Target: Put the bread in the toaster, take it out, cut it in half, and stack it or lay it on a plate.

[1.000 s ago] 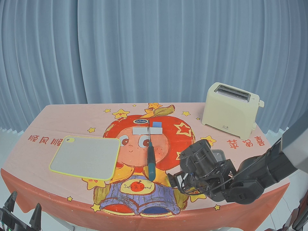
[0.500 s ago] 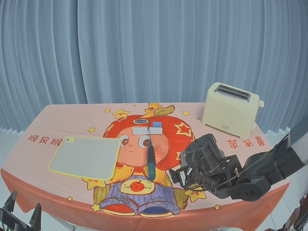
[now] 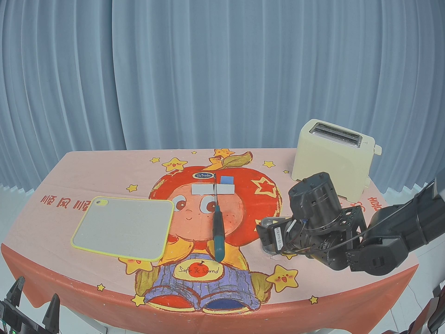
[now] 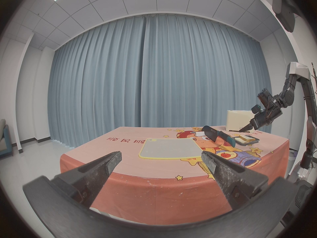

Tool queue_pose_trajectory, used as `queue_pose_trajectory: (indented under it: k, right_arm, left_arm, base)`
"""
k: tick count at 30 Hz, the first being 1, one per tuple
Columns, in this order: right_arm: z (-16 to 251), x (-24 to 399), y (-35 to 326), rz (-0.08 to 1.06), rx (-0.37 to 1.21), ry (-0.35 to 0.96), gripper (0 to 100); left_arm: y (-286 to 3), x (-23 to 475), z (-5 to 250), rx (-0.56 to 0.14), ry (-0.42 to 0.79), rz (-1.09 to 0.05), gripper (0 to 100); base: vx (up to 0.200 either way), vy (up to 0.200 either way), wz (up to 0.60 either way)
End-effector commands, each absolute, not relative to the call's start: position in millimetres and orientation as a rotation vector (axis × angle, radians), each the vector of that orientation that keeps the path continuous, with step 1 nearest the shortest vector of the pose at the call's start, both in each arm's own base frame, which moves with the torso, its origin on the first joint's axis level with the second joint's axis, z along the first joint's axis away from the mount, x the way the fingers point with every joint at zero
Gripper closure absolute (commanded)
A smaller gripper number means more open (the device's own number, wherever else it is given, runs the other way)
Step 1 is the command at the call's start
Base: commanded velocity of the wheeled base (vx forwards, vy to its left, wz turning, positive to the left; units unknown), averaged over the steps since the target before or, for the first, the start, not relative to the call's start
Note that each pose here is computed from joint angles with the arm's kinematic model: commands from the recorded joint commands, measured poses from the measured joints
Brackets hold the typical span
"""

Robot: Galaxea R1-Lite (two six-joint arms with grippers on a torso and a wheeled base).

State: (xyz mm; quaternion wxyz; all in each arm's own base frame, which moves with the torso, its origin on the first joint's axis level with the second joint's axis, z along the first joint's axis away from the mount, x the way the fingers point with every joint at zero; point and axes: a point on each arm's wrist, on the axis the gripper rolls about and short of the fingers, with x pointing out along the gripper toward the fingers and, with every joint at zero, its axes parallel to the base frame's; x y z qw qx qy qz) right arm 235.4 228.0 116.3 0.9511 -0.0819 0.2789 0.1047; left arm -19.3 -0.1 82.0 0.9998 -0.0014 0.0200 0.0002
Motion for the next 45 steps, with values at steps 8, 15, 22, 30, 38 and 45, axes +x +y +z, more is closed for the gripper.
queue_pose_trajectory:
  k: [8, 15, 22, 30, 38, 45]
  right_arm:
    - [139.6, 237.5, 212.5, 0.193, -0.129, 0.512, 0]
    - [140.9, 237.6, 211.9, 0.192, -0.127, 0.509, 0]
    - [137.7, 245.0, 207.4, 0.164, -0.127, 0.517, 0]
    - [151.9, 255.5, 193.1, 0.118, -0.086, 0.480, 0]
    - [164.8, 263.7, 176.0, 0.066, -0.058, 0.446, 0]
    - [175.4, 259.1, 149.4, 0.004, -0.054, 0.422, 0]
  left_arm:
    - [-0.1, -18.2, 77.0, -0.003, 0.057, 0.002, 0]
    - [-0.1, -18.2, 77.0, -0.003, 0.057, 0.000, 0]
    - [-0.1, -18.2, 77.0, -0.003, 0.057, 0.002, 0]
    - [-0.1, -18.2, 77.0, -0.003, 0.057, 0.002, 0]
    - [-0.1, -18.2, 77.0, -0.003, 0.057, 0.002, 0]
    - [-0.1, -18.2, 77.0, -0.003, 0.057, 0.002, 0]
  base:
    - [0.000, 0.000, 0.00]
    - [0.000, 0.000, 0.00]
    - [0.000, 0.000, 0.00]
    - [0.000, 0.000, 0.00]
    - [0.000, 0.000, 0.00]
    - [0.000, 0.000, 0.00]
